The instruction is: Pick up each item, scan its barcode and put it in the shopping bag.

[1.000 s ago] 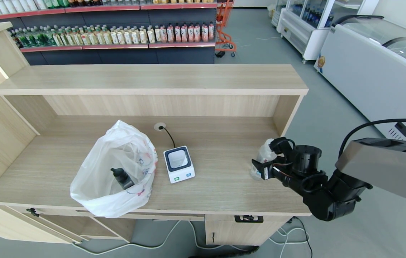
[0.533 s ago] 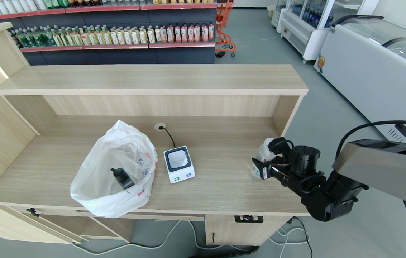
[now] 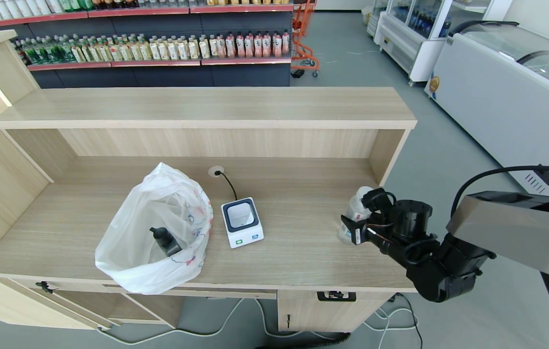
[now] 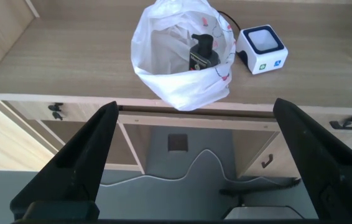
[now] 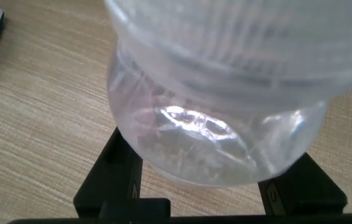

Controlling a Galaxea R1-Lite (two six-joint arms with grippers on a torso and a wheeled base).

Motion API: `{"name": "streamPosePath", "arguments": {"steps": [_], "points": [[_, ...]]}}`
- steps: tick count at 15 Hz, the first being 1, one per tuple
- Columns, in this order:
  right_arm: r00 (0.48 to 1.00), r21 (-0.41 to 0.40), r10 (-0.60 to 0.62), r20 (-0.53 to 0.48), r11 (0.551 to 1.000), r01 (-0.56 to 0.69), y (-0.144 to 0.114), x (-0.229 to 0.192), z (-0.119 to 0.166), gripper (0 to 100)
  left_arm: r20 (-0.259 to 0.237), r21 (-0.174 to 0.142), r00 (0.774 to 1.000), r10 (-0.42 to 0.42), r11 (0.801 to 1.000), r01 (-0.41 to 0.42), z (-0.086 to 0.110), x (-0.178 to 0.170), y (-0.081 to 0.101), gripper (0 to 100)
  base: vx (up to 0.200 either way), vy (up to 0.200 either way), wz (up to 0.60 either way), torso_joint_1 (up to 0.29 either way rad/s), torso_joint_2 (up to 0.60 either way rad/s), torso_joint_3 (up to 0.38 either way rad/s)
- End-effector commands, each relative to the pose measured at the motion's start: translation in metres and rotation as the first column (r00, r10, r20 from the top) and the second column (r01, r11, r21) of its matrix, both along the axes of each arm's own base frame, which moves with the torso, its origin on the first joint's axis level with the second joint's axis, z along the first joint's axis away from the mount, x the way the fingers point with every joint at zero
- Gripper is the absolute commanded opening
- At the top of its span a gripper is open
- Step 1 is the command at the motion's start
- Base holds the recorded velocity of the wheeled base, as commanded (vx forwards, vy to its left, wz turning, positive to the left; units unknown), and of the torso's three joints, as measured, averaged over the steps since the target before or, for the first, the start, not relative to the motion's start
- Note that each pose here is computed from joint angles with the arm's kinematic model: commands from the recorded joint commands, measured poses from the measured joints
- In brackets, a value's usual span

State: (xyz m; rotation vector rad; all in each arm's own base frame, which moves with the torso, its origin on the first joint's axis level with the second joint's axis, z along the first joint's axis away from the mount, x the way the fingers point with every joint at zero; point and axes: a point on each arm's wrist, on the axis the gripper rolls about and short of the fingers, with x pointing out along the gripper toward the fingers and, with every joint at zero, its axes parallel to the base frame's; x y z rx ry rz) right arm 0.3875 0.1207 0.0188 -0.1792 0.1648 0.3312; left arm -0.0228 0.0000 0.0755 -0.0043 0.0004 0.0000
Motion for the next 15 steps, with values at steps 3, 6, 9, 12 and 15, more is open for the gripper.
{"name": "streamPosePath", "arguments": {"steps": [3,6,9,12,15], "points": [[1.0,0.005,0.005,0.013,1.0,-0.006,0.002,-0.001,0.005,0,0.0,0.0,1.0,0.0,1.0,0.0,0.0,0.0,0.0,100,0.0,0.0,0.0,0.0,0.0,0.0],[0.998,0.058,-0.011,0.055,0.998,0.008,-0.005,-0.007,0.048,0,0.0,0.0,1.0,0.0,1.0,0.0,0.0,0.0,0.0,100,0.0,0.0,0.0,0.0,0.0,0.0],[0.999,0.196,0.003,0.047,0.981,-0.013,-0.01,-0.04,0.136,0,0.0,0.0,1.0,0.0,1.0,0.0,0.0,0.0,0.0,100,0.0,0.0,0.0,0.0,0.0,0.0],[0.988,0.34,0.155,0.001,0.929,-0.146,-0.008,-0.083,0.191,0,0.002,0.0,1.0,0.0,1.0,0.0,0.0,0.0,0.0,100,0.0,0.0,0.0,0.0,0.0,0.0],[0.832,0.503,0.555,0.012,0.715,-0.484,-0.005,-0.167,0.269,0,0.0,0.0,1.0,0.0,1.0,0.0,0.0,0.0,0.0,100,0.0,0.0,0.0,0.0,0.0,0.0]]}}
